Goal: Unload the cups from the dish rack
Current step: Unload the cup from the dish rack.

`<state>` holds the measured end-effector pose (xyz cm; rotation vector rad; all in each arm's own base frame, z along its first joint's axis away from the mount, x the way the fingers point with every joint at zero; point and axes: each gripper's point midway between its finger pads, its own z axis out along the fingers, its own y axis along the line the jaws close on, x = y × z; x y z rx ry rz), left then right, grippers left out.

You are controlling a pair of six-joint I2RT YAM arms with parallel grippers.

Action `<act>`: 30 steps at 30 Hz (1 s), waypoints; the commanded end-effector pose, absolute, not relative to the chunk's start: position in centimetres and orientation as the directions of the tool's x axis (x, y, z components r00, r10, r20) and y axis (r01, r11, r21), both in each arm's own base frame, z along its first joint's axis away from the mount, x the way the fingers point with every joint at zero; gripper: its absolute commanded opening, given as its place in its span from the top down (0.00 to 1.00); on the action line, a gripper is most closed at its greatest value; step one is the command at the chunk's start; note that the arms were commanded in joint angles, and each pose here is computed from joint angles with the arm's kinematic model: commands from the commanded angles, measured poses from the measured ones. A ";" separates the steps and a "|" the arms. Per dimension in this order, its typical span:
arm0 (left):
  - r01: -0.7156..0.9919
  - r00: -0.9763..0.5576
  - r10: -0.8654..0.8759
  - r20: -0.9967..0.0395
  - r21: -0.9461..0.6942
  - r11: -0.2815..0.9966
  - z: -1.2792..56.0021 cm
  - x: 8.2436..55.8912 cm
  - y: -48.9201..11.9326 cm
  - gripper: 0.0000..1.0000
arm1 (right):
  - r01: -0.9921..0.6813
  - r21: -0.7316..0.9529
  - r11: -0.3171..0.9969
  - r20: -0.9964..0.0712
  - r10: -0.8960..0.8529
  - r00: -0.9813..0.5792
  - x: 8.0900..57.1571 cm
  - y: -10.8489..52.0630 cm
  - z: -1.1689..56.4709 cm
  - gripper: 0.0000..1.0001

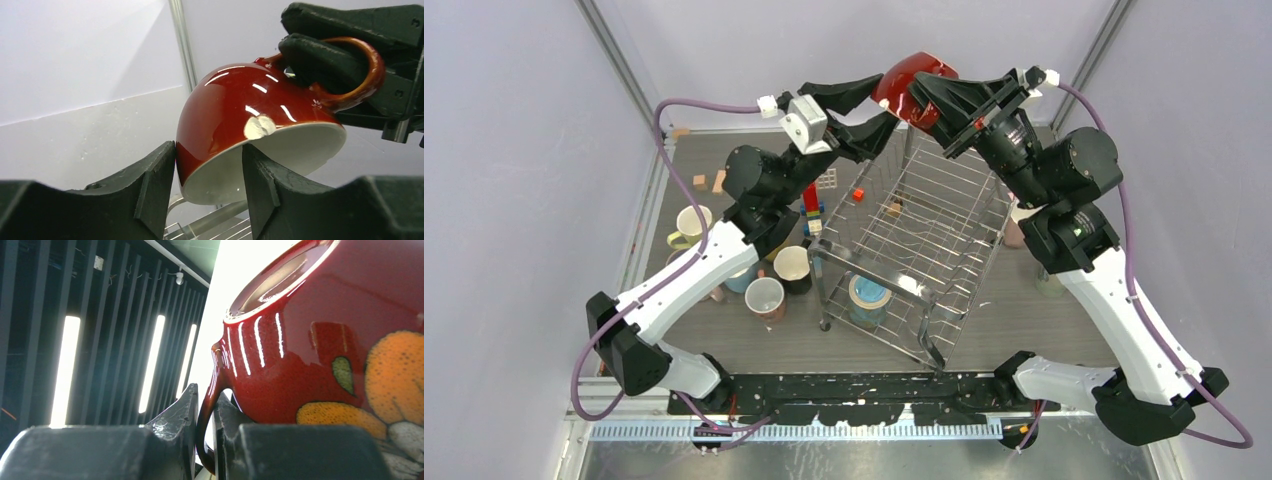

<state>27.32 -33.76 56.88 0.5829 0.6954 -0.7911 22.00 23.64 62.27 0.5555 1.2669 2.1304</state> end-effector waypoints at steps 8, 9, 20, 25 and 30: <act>0.800 0.496 -0.502 -0.708 0.147 0.582 58.1 27.7 -32.9 0.59 | -0.431 0.744 -0.510 -0.006 0.640 -0.768 16.8 20.8 67.7 0.99; 0.800 0.492 -0.508 -0.707 0.138 0.584 58.1 27.8 -32.9 0.59 | -0.429 0.745 -0.511 -0.005 0.638 -0.770 16.8 20.9 67.7 0.99; 0.830 0.438 -0.570 -0.696 0.069 0.553 58.8 28.1 -33.1 0.94 | -0.409 0.745 -0.526 0.005 0.619 -0.786 17.0 21.8 67.1 0.99; 0.833 0.391 -0.601 -0.697 -0.009 0.553 59.0 28.6 -32.6 1.00 | -0.412 0.758 -0.506 0.010 0.640 -0.768 17.7 22.0 66.3 0.98; 0.819 0.303 -0.659 -0.688 -0.166 0.550 58.9 29.5 -31.3 1.00 | -0.433 0.794 -0.426 -0.017 0.697 -0.717 18.7 22.2 65.2 0.59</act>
